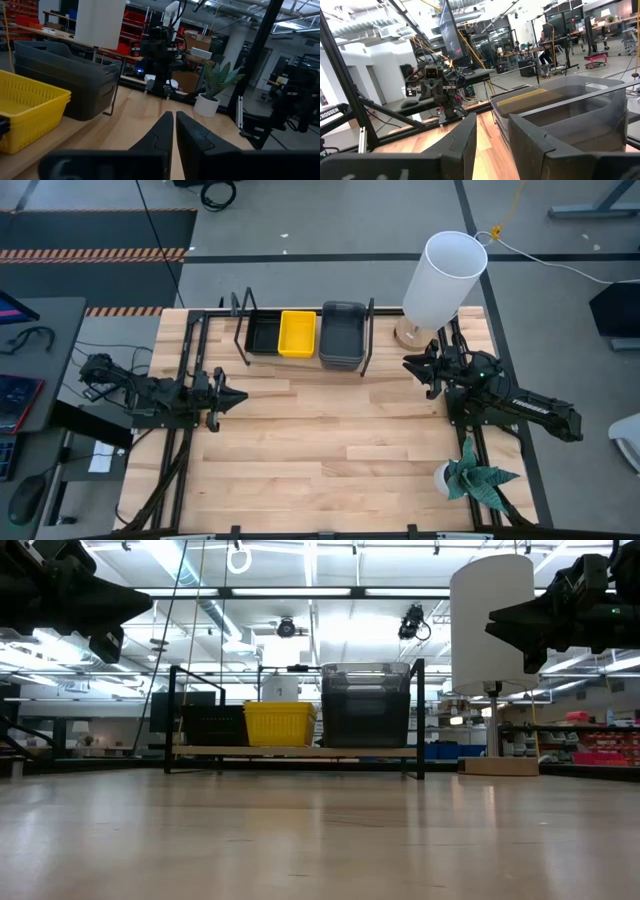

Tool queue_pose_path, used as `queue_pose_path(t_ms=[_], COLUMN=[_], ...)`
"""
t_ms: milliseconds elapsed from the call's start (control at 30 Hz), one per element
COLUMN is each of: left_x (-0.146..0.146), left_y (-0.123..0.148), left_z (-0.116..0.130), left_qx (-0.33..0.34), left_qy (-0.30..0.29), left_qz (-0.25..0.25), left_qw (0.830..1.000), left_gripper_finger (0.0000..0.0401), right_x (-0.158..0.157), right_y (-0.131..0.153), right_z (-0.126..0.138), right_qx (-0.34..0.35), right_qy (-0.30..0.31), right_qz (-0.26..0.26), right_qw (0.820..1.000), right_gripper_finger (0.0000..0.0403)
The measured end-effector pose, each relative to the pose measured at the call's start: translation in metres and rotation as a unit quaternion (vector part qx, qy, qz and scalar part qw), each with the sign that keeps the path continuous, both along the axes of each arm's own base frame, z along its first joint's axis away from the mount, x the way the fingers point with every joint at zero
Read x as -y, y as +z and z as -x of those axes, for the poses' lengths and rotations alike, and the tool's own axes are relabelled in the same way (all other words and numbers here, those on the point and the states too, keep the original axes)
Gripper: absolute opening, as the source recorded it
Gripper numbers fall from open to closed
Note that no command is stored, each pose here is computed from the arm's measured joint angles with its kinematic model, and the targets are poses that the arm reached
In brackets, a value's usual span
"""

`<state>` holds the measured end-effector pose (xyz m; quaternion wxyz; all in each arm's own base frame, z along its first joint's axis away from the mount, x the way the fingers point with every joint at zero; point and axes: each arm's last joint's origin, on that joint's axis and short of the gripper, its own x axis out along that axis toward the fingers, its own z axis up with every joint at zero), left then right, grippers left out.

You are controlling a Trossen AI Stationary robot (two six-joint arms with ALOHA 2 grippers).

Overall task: Stack baskets on shelf by color
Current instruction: Return to Home Position

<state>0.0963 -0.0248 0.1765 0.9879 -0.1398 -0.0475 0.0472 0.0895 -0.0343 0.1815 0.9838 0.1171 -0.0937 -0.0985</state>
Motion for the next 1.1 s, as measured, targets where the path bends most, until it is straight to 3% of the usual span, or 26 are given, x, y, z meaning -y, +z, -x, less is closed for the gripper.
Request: queue_pose_path(t_ms=[1100], left_x=[0.0000], left_y=[-0.0002], left_z=[0.0000], left_qx=[0.000], left_qy=[0.000], left_qz=[0.000], left_qw=[1.000], left_gripper_finger=[0.0027], right_x=[0.0000], right_y=[0.0000], right_z=[0.0000], right_qx=[0.000], right_qy=[0.000], right_qz=[0.000], right_qw=[1.000], right_gripper_finger=[0.0116])
